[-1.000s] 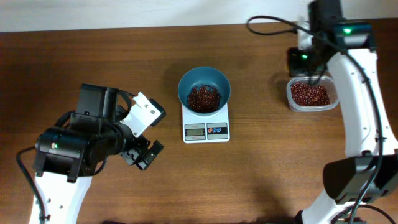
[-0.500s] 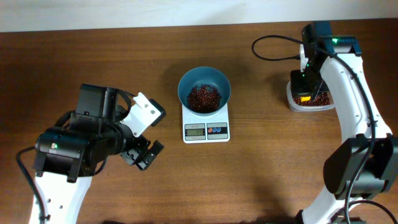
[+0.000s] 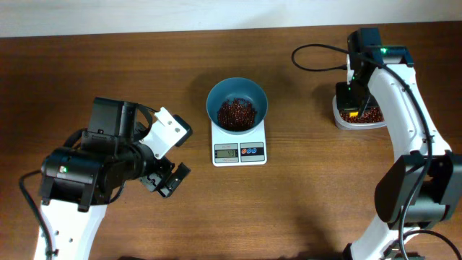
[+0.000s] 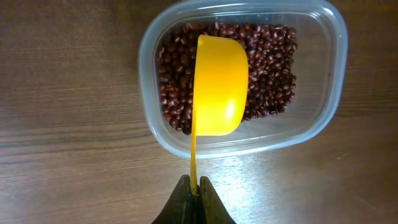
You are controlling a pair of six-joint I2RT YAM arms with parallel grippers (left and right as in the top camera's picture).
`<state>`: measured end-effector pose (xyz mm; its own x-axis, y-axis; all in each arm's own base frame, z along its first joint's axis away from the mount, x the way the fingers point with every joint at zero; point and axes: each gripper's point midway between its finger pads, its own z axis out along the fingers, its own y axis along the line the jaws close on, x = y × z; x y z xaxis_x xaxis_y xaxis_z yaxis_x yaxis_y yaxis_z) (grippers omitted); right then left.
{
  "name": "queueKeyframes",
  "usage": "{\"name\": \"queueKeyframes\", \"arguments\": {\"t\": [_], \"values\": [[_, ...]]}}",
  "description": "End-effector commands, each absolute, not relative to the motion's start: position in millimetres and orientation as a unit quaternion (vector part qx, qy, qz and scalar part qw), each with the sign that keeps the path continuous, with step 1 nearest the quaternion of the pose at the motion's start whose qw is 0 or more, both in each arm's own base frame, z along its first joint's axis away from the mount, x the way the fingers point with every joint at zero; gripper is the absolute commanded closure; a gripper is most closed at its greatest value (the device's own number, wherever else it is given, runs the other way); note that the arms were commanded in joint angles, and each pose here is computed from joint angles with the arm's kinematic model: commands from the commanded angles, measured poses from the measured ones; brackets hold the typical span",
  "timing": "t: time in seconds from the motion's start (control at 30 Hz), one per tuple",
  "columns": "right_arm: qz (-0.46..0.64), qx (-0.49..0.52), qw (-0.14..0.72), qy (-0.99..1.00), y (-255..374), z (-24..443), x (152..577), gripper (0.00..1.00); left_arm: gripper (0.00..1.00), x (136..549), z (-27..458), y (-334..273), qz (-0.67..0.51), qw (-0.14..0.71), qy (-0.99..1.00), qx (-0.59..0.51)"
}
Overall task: Scoop item into bowl and weigh 50g on scale
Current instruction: 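Move the yellow scoop right with the right gripper to the bean tub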
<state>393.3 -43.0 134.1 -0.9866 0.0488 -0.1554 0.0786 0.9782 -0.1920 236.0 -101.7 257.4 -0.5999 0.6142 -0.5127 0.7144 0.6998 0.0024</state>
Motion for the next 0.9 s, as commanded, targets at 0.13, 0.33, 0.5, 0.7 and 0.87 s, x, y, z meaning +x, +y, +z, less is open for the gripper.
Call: {"name": "queueKeyframes", "arguments": {"t": [0.13,0.33,0.5,0.7,0.87], "values": [[-0.058,0.033,0.070,0.995,-27.9,126.8,393.9,0.96,0.01,236.8,264.1,-102.7,-0.103,0.257,0.882,0.380],[-0.027,0.031,0.076,0.996,-17.1,126.4,397.4,0.96,0.01,236.8,264.1,-102.7,-0.103,0.257,0.882,0.380],[-0.027,0.031,0.076,0.996,-17.4,126.3,397.3,0.96,0.01,236.8,264.1,-102.7,-0.103,0.257,0.882,0.380],[-0.025,0.039,0.072,0.996,-22.4,126.3,394.9,0.96,0.01,236.8,264.1,-102.7,-0.103,0.257,0.882,0.380],[0.026,0.058,0.073,0.995,-22.7,126.6,394.8,0.96,0.01,236.8,264.1,-102.7,-0.103,0.257,0.882,0.380]]}}
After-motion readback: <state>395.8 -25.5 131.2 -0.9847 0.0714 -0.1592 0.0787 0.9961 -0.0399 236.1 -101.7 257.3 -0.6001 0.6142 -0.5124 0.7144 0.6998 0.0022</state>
